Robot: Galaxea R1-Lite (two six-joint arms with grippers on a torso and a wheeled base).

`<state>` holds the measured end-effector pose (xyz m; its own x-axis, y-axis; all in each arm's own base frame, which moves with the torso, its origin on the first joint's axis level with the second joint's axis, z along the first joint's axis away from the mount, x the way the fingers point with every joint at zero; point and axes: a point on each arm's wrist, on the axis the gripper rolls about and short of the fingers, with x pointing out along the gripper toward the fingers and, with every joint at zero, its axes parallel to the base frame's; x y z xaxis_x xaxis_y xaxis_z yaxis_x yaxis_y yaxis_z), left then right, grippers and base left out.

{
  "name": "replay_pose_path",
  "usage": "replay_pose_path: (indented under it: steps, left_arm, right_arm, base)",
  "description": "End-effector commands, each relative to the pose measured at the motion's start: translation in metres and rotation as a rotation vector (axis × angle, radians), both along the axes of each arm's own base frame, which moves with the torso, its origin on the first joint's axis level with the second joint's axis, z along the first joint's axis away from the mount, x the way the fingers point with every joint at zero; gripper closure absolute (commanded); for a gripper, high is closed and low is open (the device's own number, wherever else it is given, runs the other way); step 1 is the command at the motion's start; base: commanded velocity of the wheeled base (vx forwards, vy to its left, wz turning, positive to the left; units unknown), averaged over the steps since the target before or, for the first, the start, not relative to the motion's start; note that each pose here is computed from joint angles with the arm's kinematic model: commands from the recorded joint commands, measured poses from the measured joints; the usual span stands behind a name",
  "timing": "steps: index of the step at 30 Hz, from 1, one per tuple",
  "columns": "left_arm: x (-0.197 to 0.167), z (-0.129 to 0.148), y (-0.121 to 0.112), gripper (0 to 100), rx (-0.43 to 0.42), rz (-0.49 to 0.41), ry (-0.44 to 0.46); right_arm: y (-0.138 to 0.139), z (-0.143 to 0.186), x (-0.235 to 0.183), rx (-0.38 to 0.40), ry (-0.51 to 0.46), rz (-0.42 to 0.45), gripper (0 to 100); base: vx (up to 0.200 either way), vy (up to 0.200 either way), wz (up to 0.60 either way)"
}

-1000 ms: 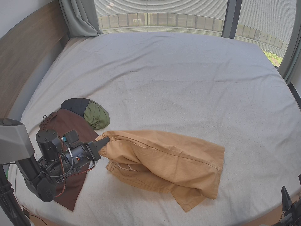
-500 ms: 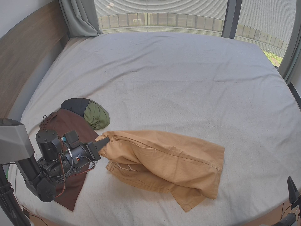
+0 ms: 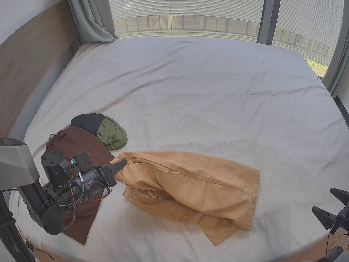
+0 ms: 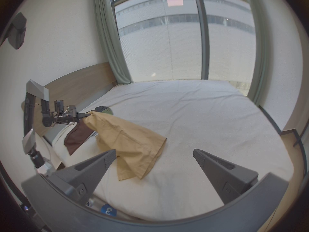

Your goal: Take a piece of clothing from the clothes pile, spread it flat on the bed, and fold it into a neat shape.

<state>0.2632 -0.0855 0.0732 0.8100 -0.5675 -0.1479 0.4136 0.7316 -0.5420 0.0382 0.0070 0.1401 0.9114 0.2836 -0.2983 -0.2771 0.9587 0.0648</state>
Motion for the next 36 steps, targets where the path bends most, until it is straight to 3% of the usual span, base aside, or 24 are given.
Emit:
replay_pose_path:
  steps: [1,17,25,30,36]
  left_arm:
    - [-0.001,0.001,0.000,100,-0.001,0.002,-0.003]
    - [0.000,0.000,0.001,100,0.007,0.002,-0.003]
    - [0.001,-0.003,0.001,100,0.010,0.002,0.004]
    - [0.002,-0.002,0.003,100,0.009,0.009,0.001]
    - [0.003,-0.007,0.002,100,0.014,0.009,0.017]
  right_arm:
    - [0.002,0.002,0.025,0.018,0.132,0.061,0]
    - [0.023,0.015,0.074,0.013,0.268,0.271,0]
    - [0.029,0.005,0.093,0.033,0.258,0.278,0]
    - [0.032,-0.002,0.094,0.101,0.314,0.293,0]
    - [0.036,-0.017,0.103,0.117,0.389,0.322,0]
  base:
    - [0.000,0.000,0.00]
    - [0.000,0.000,0.00]
    - [0.000,0.000,0.00]
    - [0.000,0.000,0.00]
    - [0.000,0.000,0.00]
